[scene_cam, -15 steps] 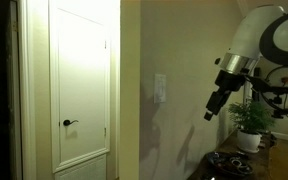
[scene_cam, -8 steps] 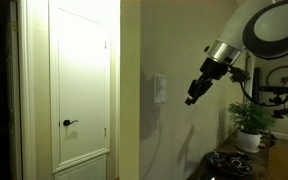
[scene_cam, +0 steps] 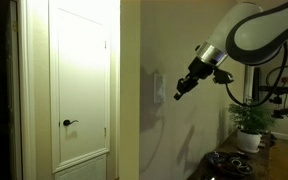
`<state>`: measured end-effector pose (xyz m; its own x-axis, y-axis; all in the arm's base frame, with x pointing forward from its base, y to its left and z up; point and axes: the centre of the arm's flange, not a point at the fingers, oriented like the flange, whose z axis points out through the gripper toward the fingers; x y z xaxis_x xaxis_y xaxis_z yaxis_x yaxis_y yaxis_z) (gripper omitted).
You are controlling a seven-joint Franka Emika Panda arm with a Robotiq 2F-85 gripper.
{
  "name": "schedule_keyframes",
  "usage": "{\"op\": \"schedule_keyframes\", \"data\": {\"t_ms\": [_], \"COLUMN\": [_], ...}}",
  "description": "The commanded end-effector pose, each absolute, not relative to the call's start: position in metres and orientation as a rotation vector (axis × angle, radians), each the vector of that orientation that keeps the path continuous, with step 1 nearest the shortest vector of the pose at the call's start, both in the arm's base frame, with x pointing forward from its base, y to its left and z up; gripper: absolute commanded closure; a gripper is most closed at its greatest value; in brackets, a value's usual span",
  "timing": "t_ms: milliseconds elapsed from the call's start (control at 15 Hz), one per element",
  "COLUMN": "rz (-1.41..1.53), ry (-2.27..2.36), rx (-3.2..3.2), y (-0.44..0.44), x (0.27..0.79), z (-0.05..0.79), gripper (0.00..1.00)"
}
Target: Turn off the light
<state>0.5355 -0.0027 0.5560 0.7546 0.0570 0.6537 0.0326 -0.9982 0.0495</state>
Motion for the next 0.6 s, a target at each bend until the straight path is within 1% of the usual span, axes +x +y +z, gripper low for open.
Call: {"op": "schedule_keyframes", "data": {"t_ms": [0, 200, 267, 400, 533], "rz": [1.155, 1.194, 1.208, 1.226, 1.239], "ry": [0.054, 0.048, 0.050, 0.045, 0.031], "rx": [2.897, 2.878, 2.869, 2.859, 2.859], "y": [-0.004, -0.004, -0.004, -0.006, -0.010], "x": [0.558, 0.567, 0.569, 0.572, 0.577], "z": [0.562, 0.570, 0.573, 0.577, 0.580], "gripper": [0.96, 0.94, 0.97, 0.97, 0.95]}}
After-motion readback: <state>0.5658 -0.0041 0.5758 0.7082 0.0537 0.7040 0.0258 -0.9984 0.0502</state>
